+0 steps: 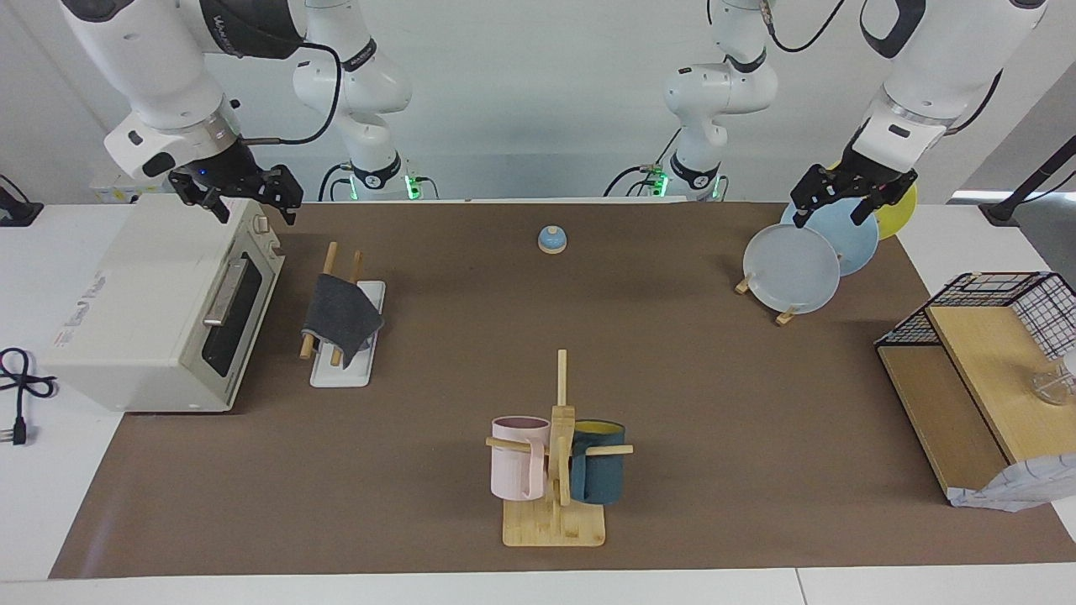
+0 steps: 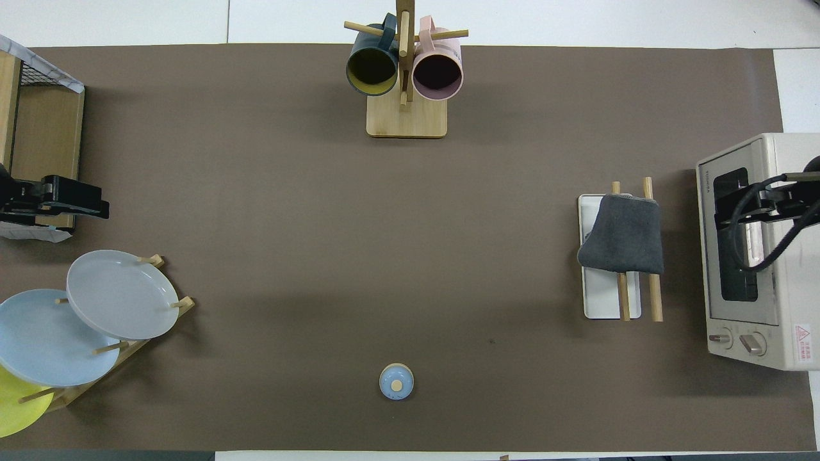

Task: Fold towel and hang on rack

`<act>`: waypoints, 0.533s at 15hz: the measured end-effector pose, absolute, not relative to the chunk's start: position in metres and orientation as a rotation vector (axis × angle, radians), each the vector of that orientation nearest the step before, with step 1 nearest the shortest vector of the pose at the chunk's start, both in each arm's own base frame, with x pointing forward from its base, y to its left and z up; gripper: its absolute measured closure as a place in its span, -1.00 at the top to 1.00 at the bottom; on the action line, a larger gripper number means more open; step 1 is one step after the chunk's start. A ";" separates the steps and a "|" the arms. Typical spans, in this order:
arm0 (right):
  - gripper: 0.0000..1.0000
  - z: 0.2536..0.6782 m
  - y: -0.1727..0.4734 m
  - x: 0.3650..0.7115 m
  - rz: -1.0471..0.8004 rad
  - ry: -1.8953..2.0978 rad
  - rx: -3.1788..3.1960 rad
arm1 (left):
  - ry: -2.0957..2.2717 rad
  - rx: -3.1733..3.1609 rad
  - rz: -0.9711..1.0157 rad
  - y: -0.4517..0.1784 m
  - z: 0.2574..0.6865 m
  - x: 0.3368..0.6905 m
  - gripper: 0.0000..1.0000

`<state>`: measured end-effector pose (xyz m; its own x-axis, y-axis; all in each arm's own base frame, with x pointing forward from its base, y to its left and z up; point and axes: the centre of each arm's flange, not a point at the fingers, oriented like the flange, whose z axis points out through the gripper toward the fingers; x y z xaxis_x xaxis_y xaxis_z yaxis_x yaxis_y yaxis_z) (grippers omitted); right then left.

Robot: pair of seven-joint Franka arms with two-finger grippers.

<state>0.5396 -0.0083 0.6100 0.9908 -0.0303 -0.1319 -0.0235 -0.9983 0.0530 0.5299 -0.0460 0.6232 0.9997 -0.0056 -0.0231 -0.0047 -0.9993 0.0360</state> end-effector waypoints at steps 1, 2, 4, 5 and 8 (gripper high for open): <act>1.00 0.610 -0.008 0.541 -0.211 -0.049 3.082 | -0.008 3.105 -0.036 -0.046 0.623 0.530 1.00; 1.00 0.611 -0.010 0.541 -0.219 -0.060 3.082 | -0.008 3.105 -0.036 -0.046 0.623 0.530 1.00; 1.00 0.618 -0.015 0.540 -0.199 -0.075 3.084 | -0.008 3.105 -0.036 -0.046 0.623 0.530 1.00; 1.00 0.622 -0.015 0.540 -0.187 -0.076 3.084 | -0.008 3.105 -0.036 -0.046 0.623 0.530 1.00; 1.00 0.627 -0.013 0.538 -0.171 -0.075 3.086 | -0.008 3.105 -0.036 -0.046 0.623 0.530 1.00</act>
<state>0.5381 -0.0130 0.6274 0.9927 -0.0509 -0.1094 -0.0454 -0.9976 0.0525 0.5299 -0.0460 0.6232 0.9997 -0.0056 -0.0233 -0.0047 -0.9993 0.0360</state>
